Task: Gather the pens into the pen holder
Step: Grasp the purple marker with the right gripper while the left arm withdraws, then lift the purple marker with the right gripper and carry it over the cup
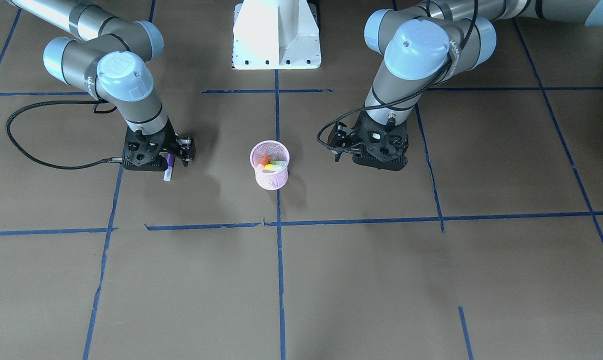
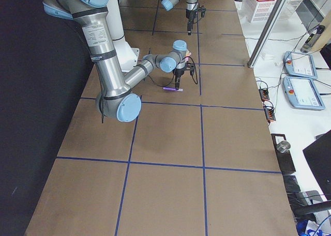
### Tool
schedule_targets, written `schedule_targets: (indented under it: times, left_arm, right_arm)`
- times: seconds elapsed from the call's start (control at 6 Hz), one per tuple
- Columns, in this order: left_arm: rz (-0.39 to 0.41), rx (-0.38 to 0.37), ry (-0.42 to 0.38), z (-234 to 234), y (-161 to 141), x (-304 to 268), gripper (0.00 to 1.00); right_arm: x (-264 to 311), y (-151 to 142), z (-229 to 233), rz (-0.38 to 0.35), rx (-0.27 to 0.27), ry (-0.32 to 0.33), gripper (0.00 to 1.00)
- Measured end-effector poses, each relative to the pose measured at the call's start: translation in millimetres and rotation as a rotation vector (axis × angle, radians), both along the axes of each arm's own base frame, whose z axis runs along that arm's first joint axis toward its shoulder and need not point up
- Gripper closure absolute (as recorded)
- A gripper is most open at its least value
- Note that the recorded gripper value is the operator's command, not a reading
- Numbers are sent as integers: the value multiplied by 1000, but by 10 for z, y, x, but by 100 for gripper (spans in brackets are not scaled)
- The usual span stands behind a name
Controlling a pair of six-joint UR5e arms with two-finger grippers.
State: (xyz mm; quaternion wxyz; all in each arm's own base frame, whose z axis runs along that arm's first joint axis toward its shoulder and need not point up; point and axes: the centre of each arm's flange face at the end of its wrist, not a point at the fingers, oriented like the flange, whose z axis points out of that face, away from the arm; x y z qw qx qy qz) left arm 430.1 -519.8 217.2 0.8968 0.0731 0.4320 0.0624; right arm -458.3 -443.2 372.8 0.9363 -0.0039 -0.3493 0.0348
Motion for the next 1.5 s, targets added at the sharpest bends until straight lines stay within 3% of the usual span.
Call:
schedule_targets:
  times: [0.17,0.67,0.83,1.17,1.5]
  left_arm:
    - [0,0,0,1,0,-4,1]
    - [0,-1,1,-5,5,-5,1]
    - [-1,1,2,-11,7,-10,1]
    - [-3,2,2,-17,7,-16,1]
    - [-4,4,5,-36,18,-28,1]
  right_arm:
    - [-44,10,72,-7,-6,13,40]
    - [-94,0,162,-17,-12,28,89]
    - [-100,-6,166,-17,-11,29,100]
    - [-80,-14,156,-14,-9,30,100]
    - [42,-79,-99,34,60,12,100]
